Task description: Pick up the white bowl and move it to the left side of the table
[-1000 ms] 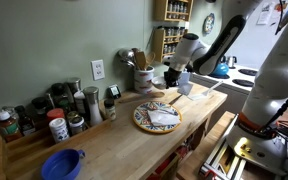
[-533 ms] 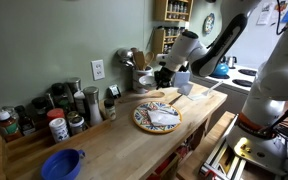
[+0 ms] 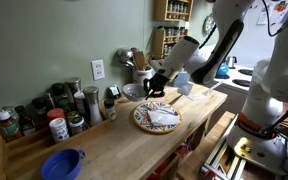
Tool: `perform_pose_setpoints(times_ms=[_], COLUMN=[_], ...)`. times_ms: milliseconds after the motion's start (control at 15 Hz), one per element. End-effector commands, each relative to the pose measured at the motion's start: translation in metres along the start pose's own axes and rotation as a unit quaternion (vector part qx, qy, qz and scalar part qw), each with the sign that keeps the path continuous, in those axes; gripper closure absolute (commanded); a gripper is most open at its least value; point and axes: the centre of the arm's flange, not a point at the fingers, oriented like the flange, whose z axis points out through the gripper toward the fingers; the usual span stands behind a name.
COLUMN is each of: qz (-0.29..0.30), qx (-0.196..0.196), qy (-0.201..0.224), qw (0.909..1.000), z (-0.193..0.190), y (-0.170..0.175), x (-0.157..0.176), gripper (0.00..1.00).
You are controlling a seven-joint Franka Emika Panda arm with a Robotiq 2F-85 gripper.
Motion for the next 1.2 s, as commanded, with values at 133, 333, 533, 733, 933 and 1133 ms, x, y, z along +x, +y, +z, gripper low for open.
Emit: perform_pose_setpoints(times_ms=[133, 333, 533, 733, 933, 1133], qz=[-0.033, -0.047, -0.086, -0.101, -0.137, -0.19], qx=[0.005, 0.011, 0.029, 0.053, 0.052, 0.048], qy=[0.04, 0.055, 0.091, 0.113, 0.119, 0.124], qw=[0.9986, 0.9973, 0.9918, 0.987, 0.9821, 0.9726], z=[0.007, 0.018, 0.032, 0.038, 0.037, 0.036], y=[-0.014, -0.012, -0.007, -0.023, -0.028, -0.014], x=[0.019, 0.024, 0.05, 0.069, 0.083, 0.101], gripper=[0.92, 0.98, 0.98, 0.98, 0.98, 0.98])
